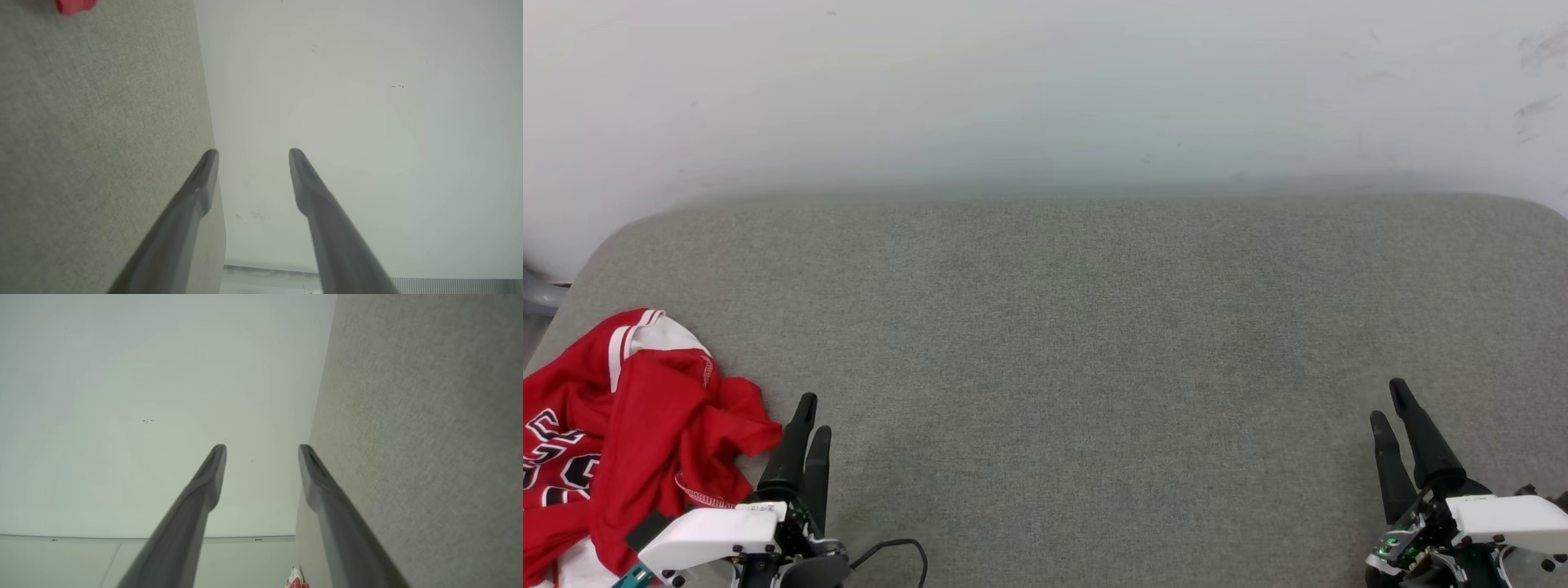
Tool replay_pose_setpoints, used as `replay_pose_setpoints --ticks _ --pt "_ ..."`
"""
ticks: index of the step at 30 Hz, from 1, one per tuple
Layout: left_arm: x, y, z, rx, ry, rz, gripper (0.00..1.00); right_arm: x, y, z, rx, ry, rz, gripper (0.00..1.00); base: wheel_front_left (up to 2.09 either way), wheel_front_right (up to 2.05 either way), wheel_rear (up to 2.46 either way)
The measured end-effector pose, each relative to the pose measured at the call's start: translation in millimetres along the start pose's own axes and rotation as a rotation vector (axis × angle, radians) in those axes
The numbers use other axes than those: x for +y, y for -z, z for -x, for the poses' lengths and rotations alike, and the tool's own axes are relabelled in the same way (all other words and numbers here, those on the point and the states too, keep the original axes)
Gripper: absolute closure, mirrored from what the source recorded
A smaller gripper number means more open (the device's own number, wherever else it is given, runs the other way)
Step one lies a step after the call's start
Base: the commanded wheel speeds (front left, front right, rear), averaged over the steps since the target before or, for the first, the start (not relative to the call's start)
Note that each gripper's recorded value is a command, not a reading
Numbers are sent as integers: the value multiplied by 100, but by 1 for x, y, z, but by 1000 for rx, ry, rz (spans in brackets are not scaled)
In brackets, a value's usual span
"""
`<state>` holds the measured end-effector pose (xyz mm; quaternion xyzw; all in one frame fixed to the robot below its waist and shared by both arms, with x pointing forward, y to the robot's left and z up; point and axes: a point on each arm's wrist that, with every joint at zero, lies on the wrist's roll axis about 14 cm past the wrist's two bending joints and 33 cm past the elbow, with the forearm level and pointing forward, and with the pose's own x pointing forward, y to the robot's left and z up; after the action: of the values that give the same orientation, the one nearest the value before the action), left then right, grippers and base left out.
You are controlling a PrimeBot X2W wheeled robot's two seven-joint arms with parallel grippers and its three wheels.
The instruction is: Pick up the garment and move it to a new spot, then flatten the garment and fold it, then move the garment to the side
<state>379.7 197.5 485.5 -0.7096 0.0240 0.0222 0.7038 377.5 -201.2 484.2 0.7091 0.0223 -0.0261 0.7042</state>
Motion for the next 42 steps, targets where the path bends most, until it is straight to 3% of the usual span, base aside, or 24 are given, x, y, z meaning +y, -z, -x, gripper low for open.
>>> replay_pose_setpoints --ticks 16,24,30,42 --pt "-29 16 -4 7 88 -42 0 23 7 -1 -16 -72 48 0 0 0 0" --pt "-43 23 -4 6 132 -122 0 34 7 -1 -32 -104 119 0 0 0 0" --pt "-47 27 -4 5 149 -219 0 38 5 0 -43 -118 219 0 0 0 0" --pt "-54 31 -3 -15 180 -493 0 44 5 3 -57 -136 538 0 0 0 0"
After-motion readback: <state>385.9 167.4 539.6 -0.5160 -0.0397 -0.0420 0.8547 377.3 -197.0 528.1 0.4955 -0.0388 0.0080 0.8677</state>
